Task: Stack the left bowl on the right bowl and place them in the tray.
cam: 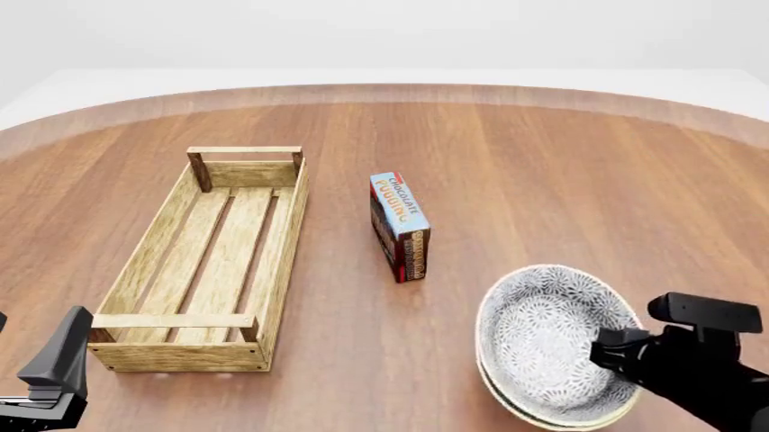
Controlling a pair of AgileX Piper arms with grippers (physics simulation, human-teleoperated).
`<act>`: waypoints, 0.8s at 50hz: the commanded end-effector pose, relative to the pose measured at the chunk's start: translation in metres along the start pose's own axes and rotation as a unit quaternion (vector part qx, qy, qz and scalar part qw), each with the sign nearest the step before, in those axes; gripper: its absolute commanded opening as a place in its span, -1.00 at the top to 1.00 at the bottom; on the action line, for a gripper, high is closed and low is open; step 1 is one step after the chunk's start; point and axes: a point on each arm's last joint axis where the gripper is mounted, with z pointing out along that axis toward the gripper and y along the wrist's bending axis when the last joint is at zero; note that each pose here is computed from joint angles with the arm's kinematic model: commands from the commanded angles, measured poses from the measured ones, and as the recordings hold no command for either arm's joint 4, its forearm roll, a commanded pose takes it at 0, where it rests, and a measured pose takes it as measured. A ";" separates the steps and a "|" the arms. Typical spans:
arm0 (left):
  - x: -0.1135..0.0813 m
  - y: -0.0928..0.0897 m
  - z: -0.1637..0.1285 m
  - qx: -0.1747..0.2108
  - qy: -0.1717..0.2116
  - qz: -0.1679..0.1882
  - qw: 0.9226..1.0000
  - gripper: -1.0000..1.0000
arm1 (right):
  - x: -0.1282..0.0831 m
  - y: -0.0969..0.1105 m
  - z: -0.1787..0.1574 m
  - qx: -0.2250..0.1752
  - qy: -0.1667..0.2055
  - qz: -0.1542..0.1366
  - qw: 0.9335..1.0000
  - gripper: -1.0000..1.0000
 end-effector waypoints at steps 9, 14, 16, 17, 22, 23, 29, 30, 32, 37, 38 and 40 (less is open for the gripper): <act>0.000 0.000 0.000 0.000 0.000 0.000 1.000 -1.00 | -0.049 0.026 -0.096 -0.086 -0.107 0.026 0.990 1.00; 0.000 0.000 0.000 0.000 0.000 0.000 1.000 -1.00 | -0.075 0.031 -0.120 -0.092 -0.141 0.027 0.985 1.00; 0.000 0.000 0.000 0.000 0.000 0.000 1.000 -1.00 | -0.079 0.032 -0.125 -0.096 -0.147 0.028 0.984 1.00; 0.000 0.000 0.000 0.000 0.000 0.000 1.000 -1.00 | -0.089 0.034 -0.129 -0.092 -0.154 0.023 0.984 1.00; 0.000 0.000 0.000 0.000 0.000 0.000 1.000 -1.00 | -0.119 0.046 -0.147 -0.114 -0.182 0.013 0.977 1.00; 0.000 0.000 0.000 0.000 0.000 0.000 1.000 -1.00 | -0.125 0.048 -0.147 -0.115 -0.185 0.010 0.976 1.00; 0.000 0.000 0.000 0.000 0.000 0.000 1.000 -1.00 | -0.152 0.064 -0.141 -0.133 -0.188 -0.009 0.973 1.00; 0.000 0.000 0.000 0.000 0.000 0.000 1.000 -1.00 | -0.157 0.068 -0.140 -0.138 -0.189 -0.012 0.972 1.00; 0.000 0.000 0.000 0.000 0.000 0.000 1.000 -1.00 | -0.171 0.078 -0.135 -0.149 -0.190 -0.021 0.970 1.00; 0.000 0.000 0.000 0.000 0.000 0.000 1.000 -1.00 | -0.192 0.093 -0.122 -0.157 -0.192 -0.027 0.968 1.00; 0.000 0.000 0.000 0.000 0.000 0.000 1.000 -1.00 | -0.196 0.096 -0.120 -0.160 -0.192 -0.030 0.968 1.00; 0.000 0.000 0.000 0.000 0.000 0.000 1.000 -1.00 | -0.203 0.102 -0.117 -0.164 -0.193 -0.033 0.967 1.00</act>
